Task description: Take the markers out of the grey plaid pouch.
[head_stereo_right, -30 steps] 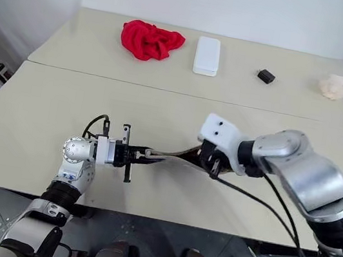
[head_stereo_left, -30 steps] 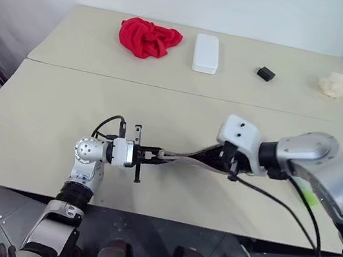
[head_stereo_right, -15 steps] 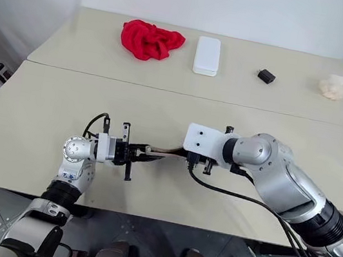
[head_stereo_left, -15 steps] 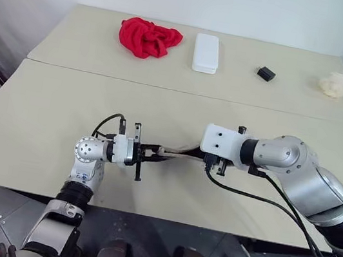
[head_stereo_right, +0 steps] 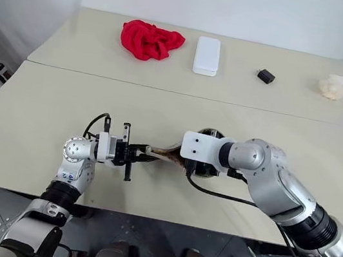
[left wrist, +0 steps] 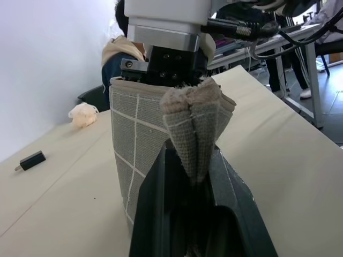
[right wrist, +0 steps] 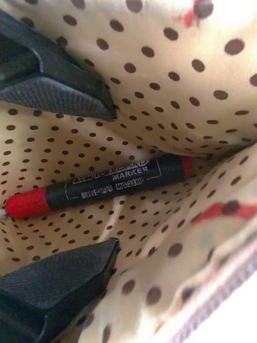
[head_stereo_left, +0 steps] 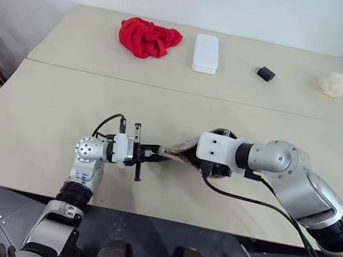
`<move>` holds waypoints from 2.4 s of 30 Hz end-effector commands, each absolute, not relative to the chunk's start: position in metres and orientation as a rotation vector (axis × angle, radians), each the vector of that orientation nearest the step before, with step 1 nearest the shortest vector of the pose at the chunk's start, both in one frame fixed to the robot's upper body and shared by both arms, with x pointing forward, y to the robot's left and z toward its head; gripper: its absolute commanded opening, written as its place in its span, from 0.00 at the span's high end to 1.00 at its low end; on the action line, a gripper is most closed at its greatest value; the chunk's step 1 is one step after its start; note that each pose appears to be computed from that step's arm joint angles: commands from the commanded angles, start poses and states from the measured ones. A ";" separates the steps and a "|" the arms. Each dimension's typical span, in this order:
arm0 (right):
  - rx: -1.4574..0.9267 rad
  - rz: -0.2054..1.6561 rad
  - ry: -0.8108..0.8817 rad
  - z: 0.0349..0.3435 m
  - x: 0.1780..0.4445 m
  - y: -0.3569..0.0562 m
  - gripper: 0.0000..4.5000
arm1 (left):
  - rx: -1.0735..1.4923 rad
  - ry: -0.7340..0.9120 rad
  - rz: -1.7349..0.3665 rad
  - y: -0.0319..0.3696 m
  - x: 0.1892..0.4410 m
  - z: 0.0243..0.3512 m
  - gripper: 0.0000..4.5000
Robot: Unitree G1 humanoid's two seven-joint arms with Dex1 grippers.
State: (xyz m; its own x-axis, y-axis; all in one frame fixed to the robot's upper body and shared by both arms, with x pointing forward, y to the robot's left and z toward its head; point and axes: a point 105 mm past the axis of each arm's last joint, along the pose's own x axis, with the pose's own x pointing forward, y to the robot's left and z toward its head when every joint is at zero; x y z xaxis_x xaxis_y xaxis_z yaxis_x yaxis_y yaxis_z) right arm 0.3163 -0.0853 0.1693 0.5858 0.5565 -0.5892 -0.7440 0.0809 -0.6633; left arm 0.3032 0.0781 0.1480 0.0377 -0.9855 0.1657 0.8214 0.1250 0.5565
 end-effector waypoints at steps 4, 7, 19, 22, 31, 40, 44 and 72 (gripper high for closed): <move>-1.071 0.952 0.159 0.169 0.326 -0.062 0.18 | 0.291 -0.635 -1.443 0.073 0.301 0.163 1.00; -1.088 0.933 0.167 0.167 0.331 -0.061 0.18 | 0.282 -0.629 -1.449 0.073 0.301 0.164 1.00; -1.169 0.632 0.065 0.166 0.370 -0.065 0.18 | 0.211 -0.609 -1.433 0.073 0.305 0.171 1.00; -1.195 0.570 -0.016 0.176 0.378 -0.066 0.18 | 0.217 -0.610 -1.436 0.075 0.306 0.173 1.00; -1.282 0.524 -0.137 0.168 0.387 -0.070 0.18 | 0.355 -0.714 -1.525 0.070 0.298 0.189 1.00; -1.304 0.493 -0.268 0.174 0.396 -0.066 0.18 | 0.322 -0.755 -1.538 0.066 0.297 0.209 1.00; -1.300 0.491 -0.285 0.175 0.399 -0.067 0.33 | 0.322 -0.755 -1.531 0.068 0.298 0.210 1.00; -1.091 1.177 -0.416 0.224 0.310 -0.069 0.99 | 0.182 -0.648 -1.363 0.093 0.318 0.209 1.00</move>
State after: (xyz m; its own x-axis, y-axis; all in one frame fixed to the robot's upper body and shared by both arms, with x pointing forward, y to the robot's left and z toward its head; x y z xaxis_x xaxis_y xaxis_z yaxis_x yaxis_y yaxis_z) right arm 0.3205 -0.0690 0.2094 0.4215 0.8570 -0.2967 -0.5508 -0.0180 -0.8345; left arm 0.3225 0.0915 0.1964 0.0865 -0.9532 0.2896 0.8701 0.2139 0.4440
